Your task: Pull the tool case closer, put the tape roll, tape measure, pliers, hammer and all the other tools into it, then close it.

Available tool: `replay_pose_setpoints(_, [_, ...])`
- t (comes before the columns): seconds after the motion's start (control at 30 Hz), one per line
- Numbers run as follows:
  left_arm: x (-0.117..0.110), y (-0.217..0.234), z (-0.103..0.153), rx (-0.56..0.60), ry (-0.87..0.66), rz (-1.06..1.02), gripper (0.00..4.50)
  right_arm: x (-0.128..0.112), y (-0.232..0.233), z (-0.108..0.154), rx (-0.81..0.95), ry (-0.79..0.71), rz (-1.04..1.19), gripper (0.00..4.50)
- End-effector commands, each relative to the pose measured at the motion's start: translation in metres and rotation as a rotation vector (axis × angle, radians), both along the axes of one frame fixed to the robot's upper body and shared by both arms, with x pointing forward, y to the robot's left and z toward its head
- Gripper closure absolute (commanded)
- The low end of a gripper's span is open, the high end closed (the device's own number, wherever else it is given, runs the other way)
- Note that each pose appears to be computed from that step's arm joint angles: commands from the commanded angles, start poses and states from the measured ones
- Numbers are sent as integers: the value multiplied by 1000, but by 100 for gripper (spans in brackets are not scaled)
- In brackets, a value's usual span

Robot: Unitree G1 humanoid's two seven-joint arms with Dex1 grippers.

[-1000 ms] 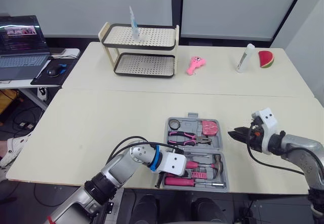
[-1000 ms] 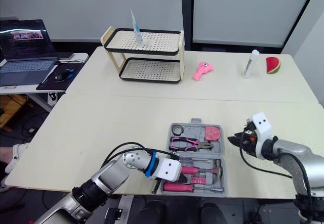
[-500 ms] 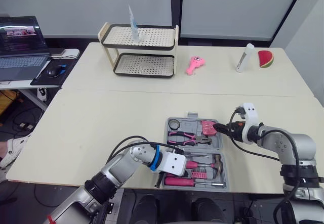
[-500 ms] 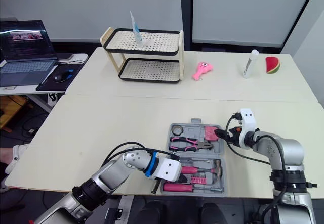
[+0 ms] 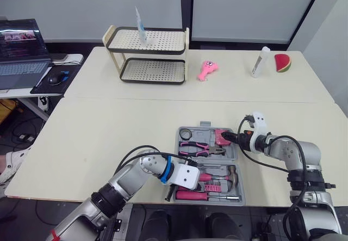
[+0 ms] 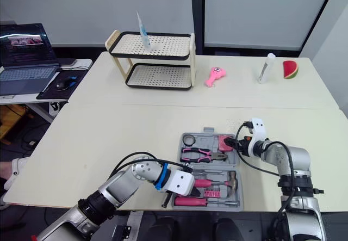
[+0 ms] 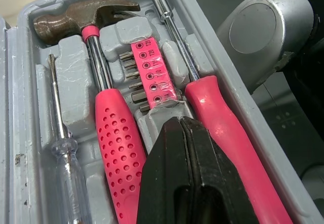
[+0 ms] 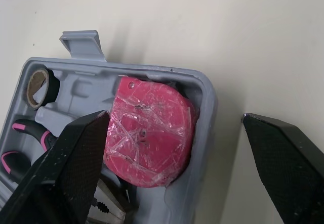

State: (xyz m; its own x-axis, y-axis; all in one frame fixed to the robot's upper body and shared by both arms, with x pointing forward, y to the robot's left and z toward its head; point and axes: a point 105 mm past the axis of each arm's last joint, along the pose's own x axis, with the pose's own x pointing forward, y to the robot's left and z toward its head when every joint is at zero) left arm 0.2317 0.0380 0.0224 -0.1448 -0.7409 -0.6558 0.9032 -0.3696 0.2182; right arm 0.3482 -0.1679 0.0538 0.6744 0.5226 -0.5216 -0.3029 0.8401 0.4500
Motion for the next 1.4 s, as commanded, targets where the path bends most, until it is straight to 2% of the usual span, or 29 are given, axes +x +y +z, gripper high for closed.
replay_pose_setpoints(0.03, [-7, 21, -32, 151, 59, 20, 450, 1, 18, 5, 88, -1, 58, 5])
replay_pose_setpoints(0.2, [-9, 30, -38, 190, 60, -3, 450, 3, 32, 18, 192, -30, 123, 5])
replay_pose_setpoints(0.6, [-10, 41, -42, 224, 63, -20, 450, 2, 40, 42, 269, -183, 267, 5])
replay_pose_setpoints(0.9, [-12, 42, -42, 228, 66, -32, 450, -8, 49, 60, 242, -283, 433, 5])
replay_pose_setpoints(1.03, [-12, 42, -42, 223, 65, -28, 450, -13, 51, 64, 170, -336, 512, 5])
replay_pose_setpoints(1.17, [-9, 37, -32, 152, 67, 0, 450, -20, 49, 70, 70, -410, 594, 5])
replay_pose_setpoints(1.27, [-9, 30, -12, 37, 101, 42, 450, -28, 46, 76, -2, -464, 654, 5])
replay_pose_setpoints(1.4, [-12, 34, 11, -42, 138, 80, 450, -46, 42, 79, -84, -506, 742, 5])
